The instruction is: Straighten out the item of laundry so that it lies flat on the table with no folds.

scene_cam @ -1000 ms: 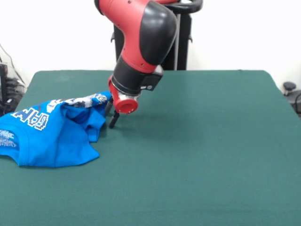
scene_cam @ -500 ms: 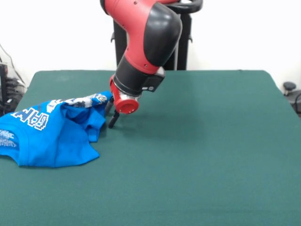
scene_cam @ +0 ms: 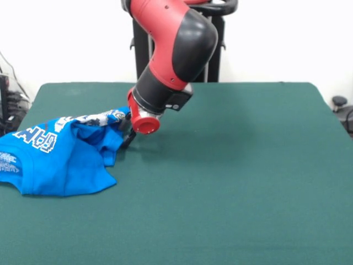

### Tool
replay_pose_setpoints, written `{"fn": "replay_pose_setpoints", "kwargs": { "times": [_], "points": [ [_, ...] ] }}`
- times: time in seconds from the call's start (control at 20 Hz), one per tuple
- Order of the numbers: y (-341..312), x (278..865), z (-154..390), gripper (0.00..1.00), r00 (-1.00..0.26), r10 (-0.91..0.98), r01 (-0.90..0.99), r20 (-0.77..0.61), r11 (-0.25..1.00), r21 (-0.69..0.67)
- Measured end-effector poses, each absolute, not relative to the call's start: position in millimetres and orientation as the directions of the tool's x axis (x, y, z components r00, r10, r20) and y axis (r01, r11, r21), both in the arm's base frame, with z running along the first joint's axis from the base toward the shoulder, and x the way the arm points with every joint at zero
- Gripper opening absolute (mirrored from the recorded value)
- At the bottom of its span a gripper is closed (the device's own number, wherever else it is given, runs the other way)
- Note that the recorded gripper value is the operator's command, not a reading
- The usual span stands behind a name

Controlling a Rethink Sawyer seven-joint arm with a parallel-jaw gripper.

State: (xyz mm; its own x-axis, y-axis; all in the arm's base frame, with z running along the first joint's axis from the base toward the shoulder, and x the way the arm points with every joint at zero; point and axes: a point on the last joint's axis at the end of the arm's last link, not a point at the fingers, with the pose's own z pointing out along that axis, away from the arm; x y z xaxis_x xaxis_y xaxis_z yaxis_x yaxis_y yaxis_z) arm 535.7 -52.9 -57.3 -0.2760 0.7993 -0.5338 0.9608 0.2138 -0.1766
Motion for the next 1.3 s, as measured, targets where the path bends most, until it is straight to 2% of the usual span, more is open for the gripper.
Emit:
{"fn": "replay_pose_setpoints", "kwargs": {
  "times": [0.65,1.0,1.05,1.3],
  "points": [
    [-52,536,-58,1.00,-0.261,0.793,0.965,-0.551,0.198,-0.171],
    [-67,528,-55,1.00,-0.258,0.736,0.966,-0.627,0.173,-0.194],
    [-71,521,-54,0.00,-0.281,0.690,0.959,-0.667,0.178,-0.220],
    [-73,518,-56,0.00,-0.294,0.673,0.955,-0.679,0.182,-0.233]
  ]
}}
